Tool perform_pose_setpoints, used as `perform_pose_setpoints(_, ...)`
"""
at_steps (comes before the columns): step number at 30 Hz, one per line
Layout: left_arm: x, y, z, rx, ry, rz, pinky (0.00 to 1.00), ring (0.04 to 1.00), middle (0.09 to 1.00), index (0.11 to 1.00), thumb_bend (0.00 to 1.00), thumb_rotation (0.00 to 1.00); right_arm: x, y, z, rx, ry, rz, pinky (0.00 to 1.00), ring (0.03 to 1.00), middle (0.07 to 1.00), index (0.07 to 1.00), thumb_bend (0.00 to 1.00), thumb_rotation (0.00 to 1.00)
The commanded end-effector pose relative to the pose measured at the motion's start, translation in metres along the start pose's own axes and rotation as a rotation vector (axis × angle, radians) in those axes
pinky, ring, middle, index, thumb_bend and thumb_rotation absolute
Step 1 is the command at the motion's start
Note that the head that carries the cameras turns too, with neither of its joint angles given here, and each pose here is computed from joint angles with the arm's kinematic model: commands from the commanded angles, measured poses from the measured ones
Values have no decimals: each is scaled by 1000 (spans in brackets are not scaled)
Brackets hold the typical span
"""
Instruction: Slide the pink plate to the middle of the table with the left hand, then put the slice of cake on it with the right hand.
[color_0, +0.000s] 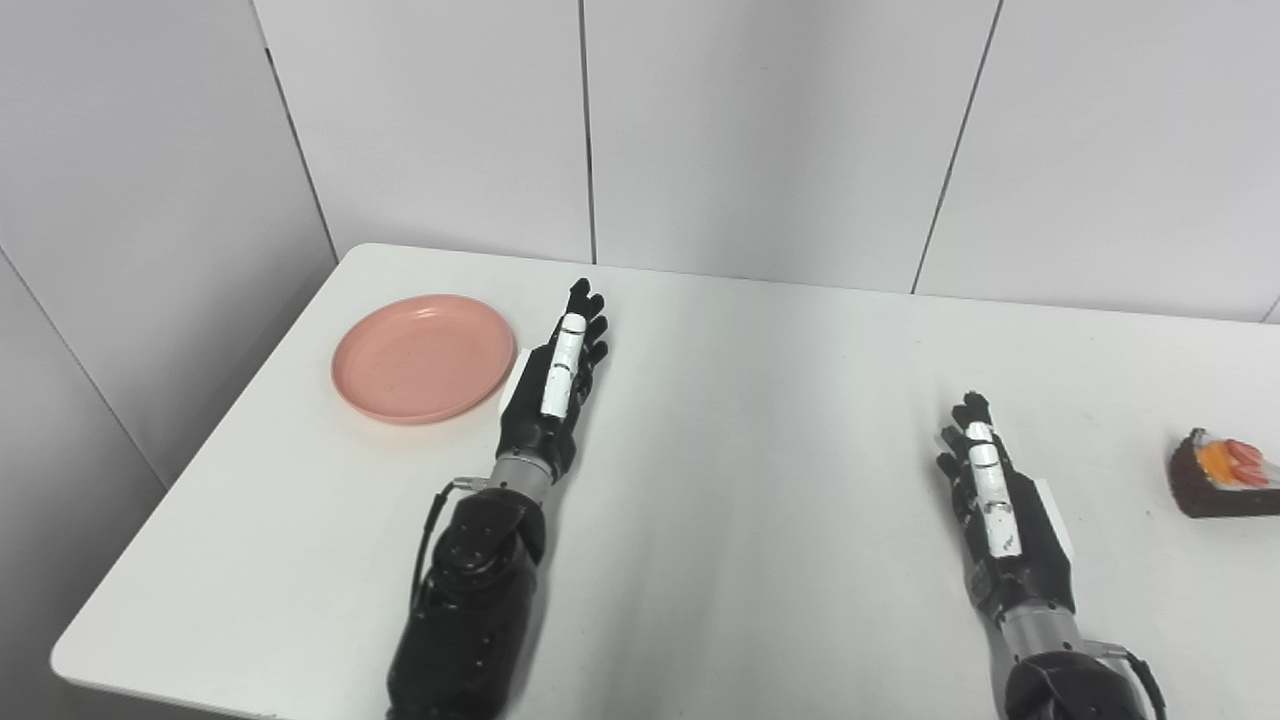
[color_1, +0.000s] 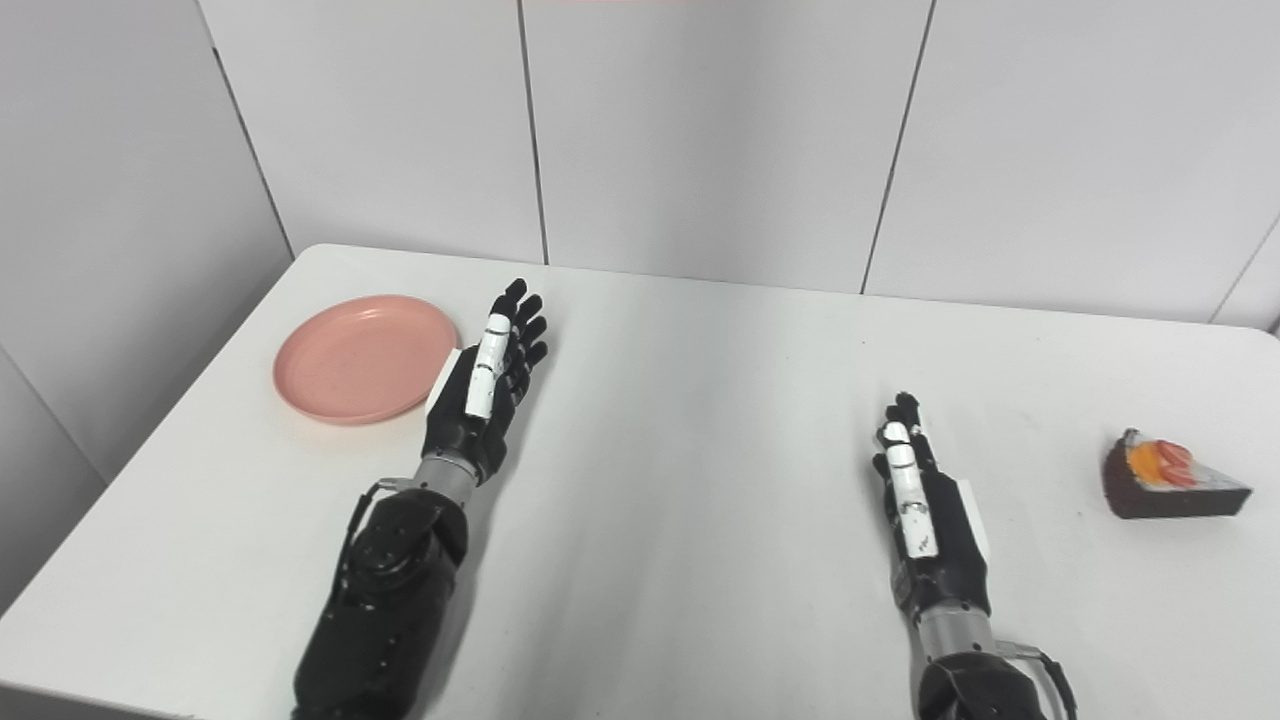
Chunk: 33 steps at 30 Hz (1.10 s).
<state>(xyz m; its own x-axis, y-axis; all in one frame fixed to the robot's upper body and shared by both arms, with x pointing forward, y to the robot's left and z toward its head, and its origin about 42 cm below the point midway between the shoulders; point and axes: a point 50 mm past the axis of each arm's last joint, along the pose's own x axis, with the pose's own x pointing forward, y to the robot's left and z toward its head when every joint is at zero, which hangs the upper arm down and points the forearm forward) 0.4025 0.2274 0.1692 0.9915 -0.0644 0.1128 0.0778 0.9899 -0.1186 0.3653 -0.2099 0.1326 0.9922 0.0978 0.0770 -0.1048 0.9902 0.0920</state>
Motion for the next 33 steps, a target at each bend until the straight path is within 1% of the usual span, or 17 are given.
perform_pose_setpoints(1, 21, 4, 45, 3, -133, -17, 1000, 1000, 1000, 1000, 670, 1000, 11, 2, 17, -4, -105, 19, 1000, 1000, 1000, 1000, 630, 889)
perform_pose_setpoints(4, 24, 18, 55, 38, -166, 20, 998, 1000, 1000, 1000, 646, 1000, 14, -2, 14, -1, -113, 18, 1000, 1000, 1000, 1000, 624, 883)
perform_pose_setpoints(7, 27, 33, 64, 65, -185, 49, 1000, 1000, 1000, 1000, 673, 1000, 15, -6, 11, -2, -120, 25, 1000, 1000, 1000, 1000, 627, 879)
perform_pose_setpoints(9, 28, 42, 69, 65, -201, 83, 1000, 998, 990, 992, 686, 1000, 14, -8, 11, 10, -118, 35, 1000, 1000, 1000, 1000, 612, 873)
perform_pose_setpoints(10, 29, 46, 71, 54, -208, 114, 1000, 997, 989, 990, 688, 1000, 14, -9, 10, 13, -115, 39, 1000, 1000, 1000, 1000, 610, 871)
perform_pose_setpoints(11, 30, 51, 73, 47, -214, 144, 1000, 977, 966, 965, 679, 1000, 14, -11, 10, 16, -112, 45, 1000, 1000, 1000, 1000, 592, 876)
perform_pose_setpoints(13, 31, 57, 75, 40, -220, 186, 979, 954, 943, 940, 677, 1000, 15, -14, 8, 25, -107, 50, 1000, 1000, 1000, 1000, 578, 888)
perform_pose_setpoints(14, 31, 62, 76, 39, -229, 215, 961, 939, 928, 926, 676, 1000, 15, -15, 8, 35, -109, 48, 1000, 1000, 1000, 1000, 583, 879)
perform_pose_setpoints(16, 32, 72, 77, 42, -247, 277, 921, 895, 889, 890, 674, 1000, 14, -17, 8, 43, -113, 39, 1000, 1000, 1000, 1000, 571, 855)
perform_pose_setpoints(18, 33, 82, 76, 46, -261, 324, 884, 869, 866, 870, 682, 1000, 11, -19, 9, 39, -117, 36, 1000, 1000, 1000, 1000, 551, 863)
perform_pose_setpoints(20, 34, 91, 75, 66, -280, 369, 855, 848, 846, 853, 682, 1000, 10, -22, 10, 25, -116, 40, 1000, 1000, 1000, 1000, 552, 875)
perform_pose_setpoints(22, 33, 101, 75, 86, -299, 406, 834, 827, 825, 829, 677, 1000, 10, -24, 9, 20, -118, 41, 1000, 1000, 1000, 1000, 563, 881)
perform_pose_setpoints(25, 32, 115, 76, 99, -314, 460, 777, 792, 793, 785, 677, 1000, 9, -26, 10, 24, -121, 43, 1000, 1000, 1000, 1000, 532, 887)
perform_pose_setpoints(30, 28, 144, 72, 94, -307, 540, 769, 781, 772, 767, 685, 1000, 9, -26, 10, 32, -122, 46, 1000, 1000, 1000, 1000, 517, 879)
perform_pose_setpoints(33, 26, 157, 70, 106, -304, 580, 752, 764, 759, 759, 673, 1000, 9, -25, 11, 30, -124, 51, 1000, 1000, 1000, 1000, 514, 885)
